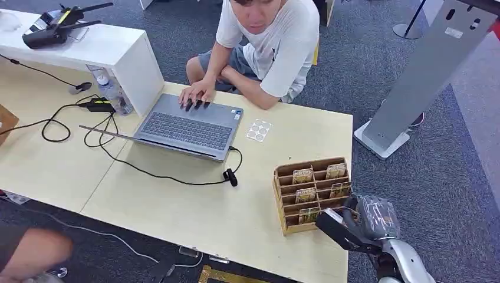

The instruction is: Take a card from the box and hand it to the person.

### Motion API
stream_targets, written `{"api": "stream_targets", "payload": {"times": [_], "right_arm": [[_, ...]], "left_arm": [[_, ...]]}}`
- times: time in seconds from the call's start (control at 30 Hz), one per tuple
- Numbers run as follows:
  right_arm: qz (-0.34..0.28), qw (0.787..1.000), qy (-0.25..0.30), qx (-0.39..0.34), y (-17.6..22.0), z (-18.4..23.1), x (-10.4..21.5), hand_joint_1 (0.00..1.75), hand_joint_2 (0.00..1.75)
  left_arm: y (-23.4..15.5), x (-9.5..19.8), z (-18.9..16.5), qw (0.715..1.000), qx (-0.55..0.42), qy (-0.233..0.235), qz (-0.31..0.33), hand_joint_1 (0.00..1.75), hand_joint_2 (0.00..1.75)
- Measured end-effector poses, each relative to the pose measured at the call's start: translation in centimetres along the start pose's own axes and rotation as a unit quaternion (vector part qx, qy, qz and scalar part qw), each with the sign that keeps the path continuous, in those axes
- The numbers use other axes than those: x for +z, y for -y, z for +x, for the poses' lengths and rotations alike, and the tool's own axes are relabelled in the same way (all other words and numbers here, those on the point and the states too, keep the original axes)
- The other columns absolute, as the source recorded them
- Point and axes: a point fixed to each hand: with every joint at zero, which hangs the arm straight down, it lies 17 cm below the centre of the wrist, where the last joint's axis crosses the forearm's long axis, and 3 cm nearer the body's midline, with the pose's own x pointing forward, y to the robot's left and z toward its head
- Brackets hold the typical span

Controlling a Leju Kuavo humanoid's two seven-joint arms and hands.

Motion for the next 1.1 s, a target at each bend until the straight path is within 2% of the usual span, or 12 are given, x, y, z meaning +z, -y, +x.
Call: {"api": "stream_targets", "payload": {"times": [0.17,0.37,0.5,0.73,0.9,0.97,1.1], "right_arm": [[0.003,1.0,0.007,0.001,0.0,0.3,0.0,1.75,1.75],[0.017,0.999,0.031,-0.031,0.0,1.8,0.1,1.75,1.75],[0.013,0.997,0.055,-0.049,2.0,3.8,-0.5,1.75,1.75],[-0.076,0.988,0.123,-0.049,12.6,9.5,-2.1,1.75,1.75],[-0.158,0.971,0.176,-0.025,20.1,13.6,-1.9,1.75,1.75],[-0.194,0.96,0.201,-0.027,22.3,15.3,-1.4,1.75,1.75],[-0.25,0.938,0.239,-0.032,24.3,17.9,-0.3,1.75,1.75]], "left_arm": [[1.1,0.2,0.3,0.999,-0.003,0.01,-0.035,0.0,0.0],[0.4,0.1,0.2,1.0,0.001,0.01,-0.021,0.0,0.0],[0.1,0.1,0.1,1.0,-0.002,0.008,-0.014,0.0,0.0],[0.2,0.1,0.2,1.0,-0.001,0.01,-0.014,0.0,0.0],[0.3,0.1,0.1,1.0,-0.007,0.008,-0.017,0.0,0.0],[0.3,0.1,0.1,1.0,-0.008,0.008,-0.016,0.0,0.0],[0.3,0.1,0.2,1.0,-0.007,0.008,-0.014,0.0,0.0]]}}
